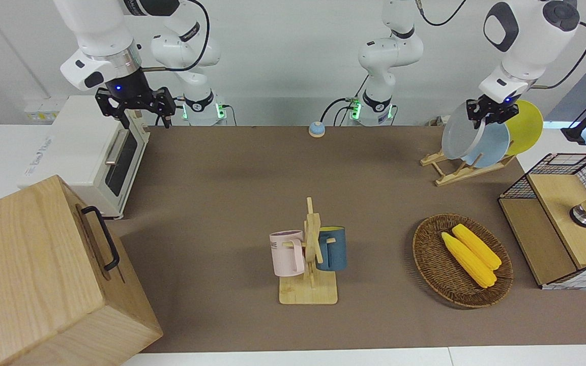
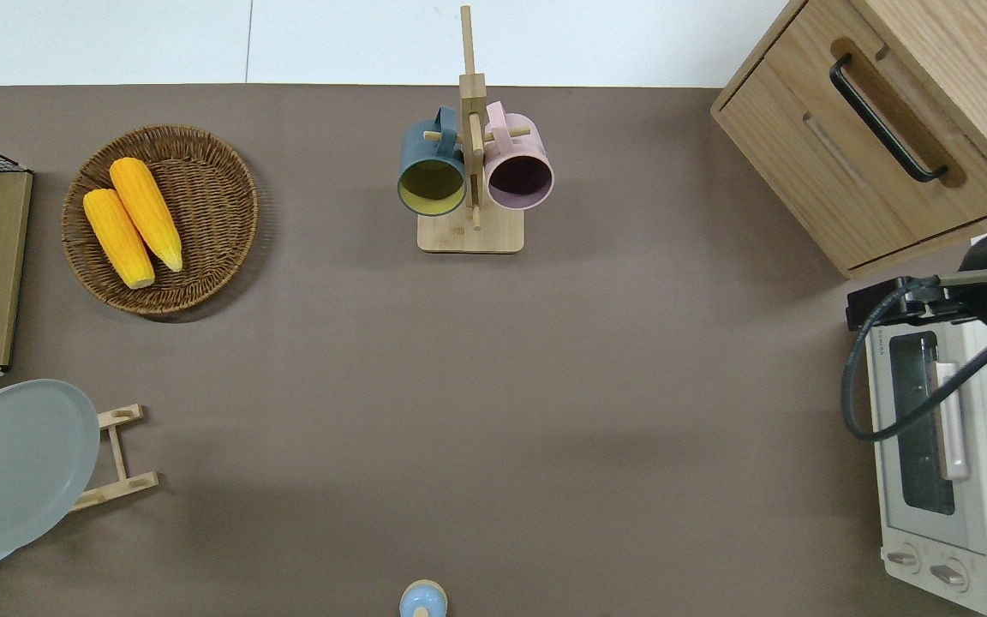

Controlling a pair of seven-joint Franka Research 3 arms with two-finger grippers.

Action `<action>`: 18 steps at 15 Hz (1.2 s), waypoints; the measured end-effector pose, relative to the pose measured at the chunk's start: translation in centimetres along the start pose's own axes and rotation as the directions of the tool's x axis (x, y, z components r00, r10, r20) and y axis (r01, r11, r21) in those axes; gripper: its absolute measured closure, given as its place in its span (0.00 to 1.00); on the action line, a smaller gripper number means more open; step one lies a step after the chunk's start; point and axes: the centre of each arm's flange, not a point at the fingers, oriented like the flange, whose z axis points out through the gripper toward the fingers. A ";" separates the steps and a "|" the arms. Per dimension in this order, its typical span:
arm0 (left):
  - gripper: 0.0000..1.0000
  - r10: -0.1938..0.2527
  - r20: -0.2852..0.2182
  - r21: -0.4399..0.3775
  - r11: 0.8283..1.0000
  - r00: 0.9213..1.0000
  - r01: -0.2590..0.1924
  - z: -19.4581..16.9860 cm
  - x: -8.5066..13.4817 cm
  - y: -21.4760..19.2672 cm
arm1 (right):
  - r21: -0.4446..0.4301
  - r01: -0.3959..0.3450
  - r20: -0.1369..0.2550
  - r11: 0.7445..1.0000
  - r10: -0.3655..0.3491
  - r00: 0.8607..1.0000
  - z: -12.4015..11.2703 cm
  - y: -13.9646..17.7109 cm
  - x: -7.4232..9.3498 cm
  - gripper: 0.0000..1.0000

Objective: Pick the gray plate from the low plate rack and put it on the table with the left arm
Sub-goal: 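Lift the gray plate up out of the rack with the left gripper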

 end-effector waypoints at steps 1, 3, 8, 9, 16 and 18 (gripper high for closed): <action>0.90 0.000 -0.001 0.003 1.000 1.000 0.000 -1.0 0.0 0.4 | 0.000 0.000 0.000 1.000 0.000 1.000 0.0 0.0 0.0 0.01; 0.90 -0.017 0.009 0.005 1.000 1.000 0.017 -1.8 0.2 1.2 | 0.000 0.000 0.000 1.000 0.000 1.000 0.0 0.0 0.0 0.01; 0.90 -0.071 0.025 -0.044 0.996 0.997 0.072 -2.0 0.6 3.2 | 0.000 0.000 0.000 1.000 0.000 1.000 0.0 0.0 0.0 0.01; 0.90 -0.096 0.023 -0.081 0.992 0.995 0.098 -2.1 0.6 3.9 | 0.000 0.000 0.000 1.000 0.000 1.000 0.0 0.0 0.0 0.01; 0.90 -0.193 0.007 -0.361 0.915 0.981 0.183 -2.7 1.2 7.1 | 0.000 0.000 0.000 1.000 0.000 1.000 0.0 0.0 0.0 0.01; 0.90 -0.193 0.015 -0.401 0.897 0.981 0.183 -2.3 1.5 7.5 | 0.000 0.000 0.000 1.000 0.000 1.000 0.0 0.0 0.0 0.01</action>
